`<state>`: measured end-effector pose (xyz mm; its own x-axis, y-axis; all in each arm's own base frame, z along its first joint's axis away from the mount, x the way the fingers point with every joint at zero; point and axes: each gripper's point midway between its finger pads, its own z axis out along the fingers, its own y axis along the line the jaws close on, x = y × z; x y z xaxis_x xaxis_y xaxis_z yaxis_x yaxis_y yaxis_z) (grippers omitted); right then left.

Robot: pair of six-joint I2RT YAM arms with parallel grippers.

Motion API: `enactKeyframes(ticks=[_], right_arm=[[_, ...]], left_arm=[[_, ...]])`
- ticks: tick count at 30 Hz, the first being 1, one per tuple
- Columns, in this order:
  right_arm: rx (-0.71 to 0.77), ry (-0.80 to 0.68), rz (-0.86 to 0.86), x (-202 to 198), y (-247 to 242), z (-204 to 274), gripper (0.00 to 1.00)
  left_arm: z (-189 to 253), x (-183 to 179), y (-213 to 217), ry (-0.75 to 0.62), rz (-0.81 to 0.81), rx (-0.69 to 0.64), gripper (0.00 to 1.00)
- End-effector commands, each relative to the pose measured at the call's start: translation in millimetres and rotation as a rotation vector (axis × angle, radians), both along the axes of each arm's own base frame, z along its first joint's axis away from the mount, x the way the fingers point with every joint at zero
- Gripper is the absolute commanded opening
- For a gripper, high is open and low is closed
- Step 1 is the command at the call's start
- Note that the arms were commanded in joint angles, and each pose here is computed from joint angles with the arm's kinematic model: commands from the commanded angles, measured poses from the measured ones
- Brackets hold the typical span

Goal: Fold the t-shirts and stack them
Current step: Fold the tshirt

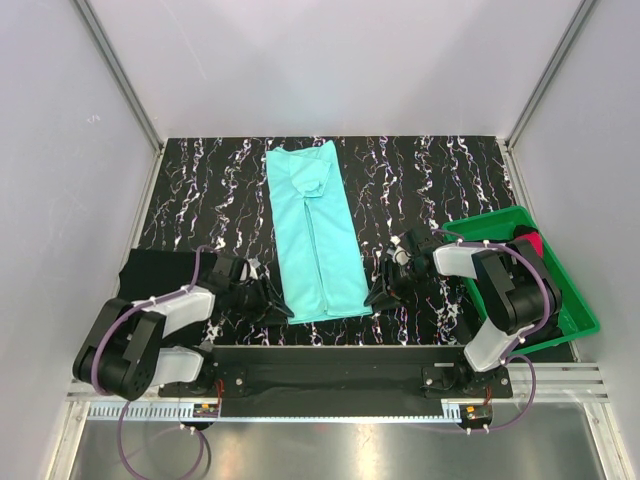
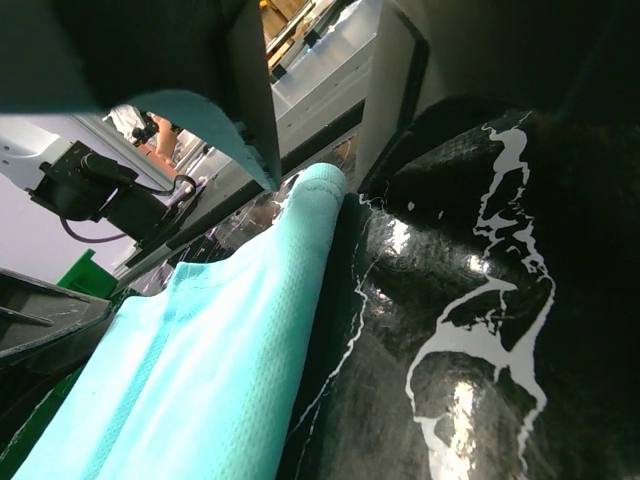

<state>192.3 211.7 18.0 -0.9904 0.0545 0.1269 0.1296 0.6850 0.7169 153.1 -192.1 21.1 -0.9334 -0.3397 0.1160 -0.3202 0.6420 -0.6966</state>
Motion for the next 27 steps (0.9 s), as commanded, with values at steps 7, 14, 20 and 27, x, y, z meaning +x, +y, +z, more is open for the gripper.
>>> enactKeyframes(ticks=[7, 14, 20, 27], right_arm=[[-0.135, -0.042, 0.009, 6.3, -15.6, -26.8, 0.42], [-0.12, -0.046, 0.02, 7.9, -13.3, -26.0, 0.21], [-0.068, -0.079, 0.003, 14.3, -5.3, -4.6, 0.0], [0.048, -0.18, -0.065, 58.7, 18.7, 59.3, 0.0]], left_arm=[[-26.6, -0.4, 17.6, 0.019, 0.01, 0.149, 0.33], [-22.5, 4.6, 16.5, 0.005, 0.028, 0.144, 0.13], [-3.9, 12.5, 8.0, -0.019, 0.048, 0.089, 0.01], [47.2, 52.5, -4.7, -0.113, 0.078, 0.053, 0.0]])
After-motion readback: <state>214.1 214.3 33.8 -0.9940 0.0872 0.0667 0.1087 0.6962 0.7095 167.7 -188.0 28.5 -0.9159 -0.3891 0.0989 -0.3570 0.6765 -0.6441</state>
